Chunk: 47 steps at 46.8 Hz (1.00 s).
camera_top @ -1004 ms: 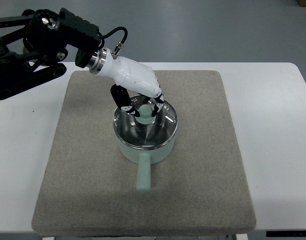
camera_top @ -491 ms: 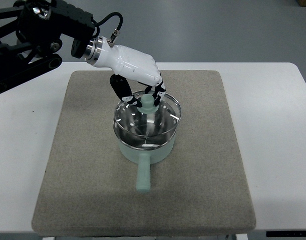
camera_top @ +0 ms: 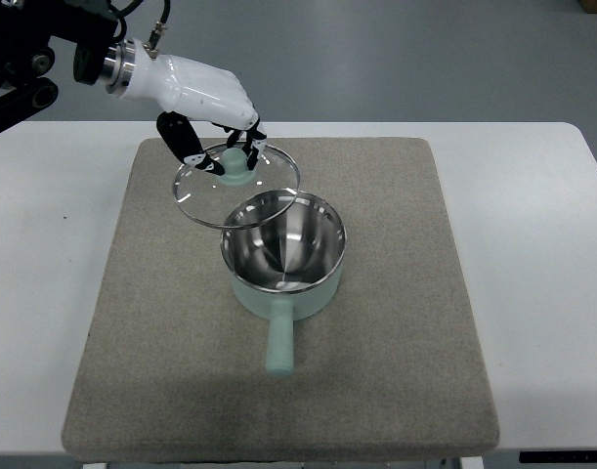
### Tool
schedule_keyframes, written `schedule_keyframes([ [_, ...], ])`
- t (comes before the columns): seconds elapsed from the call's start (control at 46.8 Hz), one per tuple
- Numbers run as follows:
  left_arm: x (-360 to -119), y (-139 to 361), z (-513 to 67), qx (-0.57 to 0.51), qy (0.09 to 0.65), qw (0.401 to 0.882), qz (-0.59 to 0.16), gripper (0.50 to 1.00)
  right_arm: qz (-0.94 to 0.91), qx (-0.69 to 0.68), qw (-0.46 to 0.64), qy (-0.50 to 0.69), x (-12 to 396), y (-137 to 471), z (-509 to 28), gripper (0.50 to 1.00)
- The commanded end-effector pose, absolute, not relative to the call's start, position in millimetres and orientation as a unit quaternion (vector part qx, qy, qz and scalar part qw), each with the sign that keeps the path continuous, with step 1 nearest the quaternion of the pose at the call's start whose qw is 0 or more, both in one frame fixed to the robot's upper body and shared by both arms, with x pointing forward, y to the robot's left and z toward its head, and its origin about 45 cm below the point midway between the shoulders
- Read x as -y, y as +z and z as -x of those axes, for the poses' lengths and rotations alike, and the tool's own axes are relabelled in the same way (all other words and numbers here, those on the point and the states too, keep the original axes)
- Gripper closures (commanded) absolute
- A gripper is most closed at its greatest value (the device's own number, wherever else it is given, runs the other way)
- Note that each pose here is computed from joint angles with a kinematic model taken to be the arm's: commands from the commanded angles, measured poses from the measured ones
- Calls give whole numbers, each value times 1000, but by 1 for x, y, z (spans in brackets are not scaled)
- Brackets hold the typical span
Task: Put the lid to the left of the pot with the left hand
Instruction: 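Lift the glass lid off the saucepan with the left hand, then lower the lid onto the mat beside the saucepan, nearer the left arm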
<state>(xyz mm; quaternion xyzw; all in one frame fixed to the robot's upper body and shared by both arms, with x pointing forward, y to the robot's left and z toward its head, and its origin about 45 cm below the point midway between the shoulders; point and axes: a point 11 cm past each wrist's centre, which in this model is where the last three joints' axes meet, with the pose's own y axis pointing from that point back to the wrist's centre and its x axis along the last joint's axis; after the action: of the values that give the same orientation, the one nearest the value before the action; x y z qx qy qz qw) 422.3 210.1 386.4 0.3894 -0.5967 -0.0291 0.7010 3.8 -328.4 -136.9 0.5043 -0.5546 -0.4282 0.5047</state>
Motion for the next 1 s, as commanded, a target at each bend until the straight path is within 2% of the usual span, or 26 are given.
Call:
schedule_keyframes([
  [0.0, -231, 391, -423, 591, -11, 698, -404, 1000, -504, 555, 504, -428, 328, -137, -4, 576],
  [0.256, -295, 400, -419, 567, 31, 687, -454, 1000, -504, 554, 505, -429, 328, -137, -3, 576],
  [0.342, -307, 400, -418, 560, 39, 686, -463, 1000, -504, 555, 504, -428, 328, -137, -4, 576],
  [0.577, -321, 366, -410, 528, 31, 704, -474, 1000, -504, 555, 505, -428, 329, -137, -4, 576],
  [0.982, -323, 318, -411, 502, 29, 725, -470, 1000, -504, 555, 505, -428, 329, -137, -4, 576],
])
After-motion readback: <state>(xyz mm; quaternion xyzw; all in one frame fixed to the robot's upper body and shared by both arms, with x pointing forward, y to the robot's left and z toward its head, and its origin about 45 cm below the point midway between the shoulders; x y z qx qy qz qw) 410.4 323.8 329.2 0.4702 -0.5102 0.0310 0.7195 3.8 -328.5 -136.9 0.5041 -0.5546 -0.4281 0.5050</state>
